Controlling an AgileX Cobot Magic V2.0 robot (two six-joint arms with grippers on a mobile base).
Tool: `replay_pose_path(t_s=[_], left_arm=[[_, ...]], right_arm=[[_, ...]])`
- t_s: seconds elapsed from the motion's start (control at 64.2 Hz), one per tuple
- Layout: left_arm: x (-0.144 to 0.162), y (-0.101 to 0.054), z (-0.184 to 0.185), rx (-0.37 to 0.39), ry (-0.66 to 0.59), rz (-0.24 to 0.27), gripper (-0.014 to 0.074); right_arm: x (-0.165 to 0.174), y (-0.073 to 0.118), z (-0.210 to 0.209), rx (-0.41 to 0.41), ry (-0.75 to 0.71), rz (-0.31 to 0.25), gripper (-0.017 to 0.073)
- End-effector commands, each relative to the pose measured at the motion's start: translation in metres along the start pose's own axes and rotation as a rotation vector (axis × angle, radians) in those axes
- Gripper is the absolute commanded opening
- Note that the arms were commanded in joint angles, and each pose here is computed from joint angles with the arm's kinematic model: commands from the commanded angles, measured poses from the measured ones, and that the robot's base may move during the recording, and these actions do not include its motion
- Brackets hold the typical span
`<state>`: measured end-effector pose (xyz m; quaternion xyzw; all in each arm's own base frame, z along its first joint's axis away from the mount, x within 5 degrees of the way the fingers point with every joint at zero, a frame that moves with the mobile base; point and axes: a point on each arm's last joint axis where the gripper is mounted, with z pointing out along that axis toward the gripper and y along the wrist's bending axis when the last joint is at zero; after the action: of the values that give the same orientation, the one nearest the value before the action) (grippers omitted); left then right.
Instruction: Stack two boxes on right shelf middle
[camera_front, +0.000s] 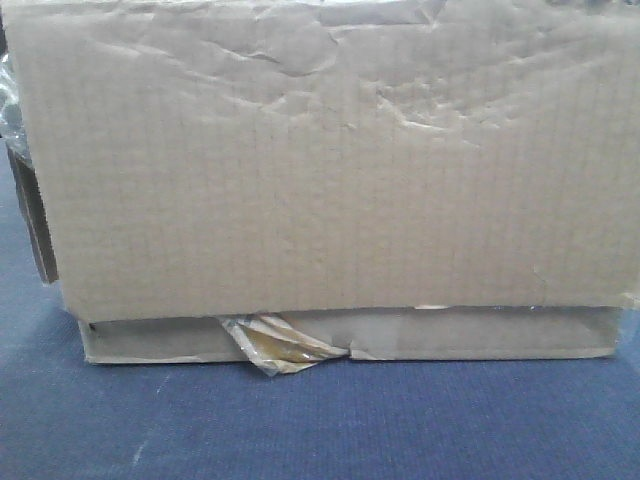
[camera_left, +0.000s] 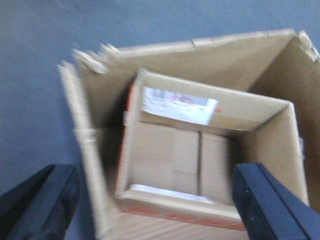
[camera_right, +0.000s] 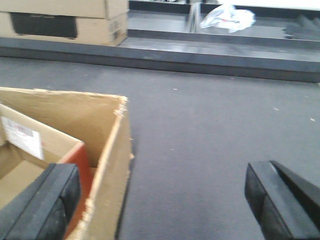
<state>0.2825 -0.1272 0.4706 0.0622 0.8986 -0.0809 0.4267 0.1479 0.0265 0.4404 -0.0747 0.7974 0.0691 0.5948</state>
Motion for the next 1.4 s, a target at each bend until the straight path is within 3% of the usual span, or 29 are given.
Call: replay_pose_path(t_s=[0.0, 0.171, 0.311, 0.482, 0.591, 0.732, 1.074, 1.152, 1.198, 1.261, 1.354, 1.385], left_arm=[[-0.001, 0.013, -0.027, -0.066, -0.032, 0.022, 0.051], [0.002, 0.038, -0.041, -0.133, 0.006, 0.047, 0.051], [0.008, 0.047, -0.031, -0.102, 0.06, 0.02, 0.051], [0.031, 0.043, 0.0, -0.051, 0.2, -0.004, 0.051], [0.05, 0.038, 0.024, -0.003, 0.31, -0.032, 0.051], [0.069, 0.036, 0.05, 0.006, 0.422, -0.048, 0.051], [0.081, 0.035, 0.09, -0.007, 0.512, -0.05, 0.0488], [0.081, 0.035, 0.093, -0.012, 0.513, -0.068, 0.0418], [0.082, 0.035, 0.096, -0.013, 0.519, -0.068, 0.0321], [0.083, 0.035, 0.098, -0.014, 0.524, -0.067, 0.0194], [0.083, 0.035, 0.098, -0.015, 0.524, -0.076, -0.0099], [0.083, 0.035, 0.098, -0.016, 0.524, -0.079, -0.0111]], right_arm=[[-0.016, 0.005, 0.007, -0.033, 0.046, -0.013, 0.057], [-0.034, 0.018, 0.035, -0.108, 0.183, -0.04, 0.057], [-0.025, 0.027, 0.068, -0.15, 0.338, -0.059, 0.057], [-0.004, 0.033, 0.101, -0.166, 0.523, -0.068, 0.057], [0.005, 0.033, 0.119, -0.166, 0.582, -0.068, 0.057], [0.015, 0.034, 0.137, -0.165, 0.635, -0.066, 0.057], [0.039, 0.036, 0.173, -0.161, 0.745, -0.063, 0.0567], [0.043, 0.036, 0.178, -0.161, 0.764, -0.063, 0.0514], [0.045, 0.036, 0.18, -0.161, 0.771, -0.063, 0.0446], [0.046, 0.036, 0.182, -0.161, 0.778, -0.063, 0.0314], [0.047, 0.036, 0.183, -0.161, 0.784, -0.063, 0.0045], [0.047, 0.036, 0.183, -0.161, 0.788, -0.063, -0.0017]])
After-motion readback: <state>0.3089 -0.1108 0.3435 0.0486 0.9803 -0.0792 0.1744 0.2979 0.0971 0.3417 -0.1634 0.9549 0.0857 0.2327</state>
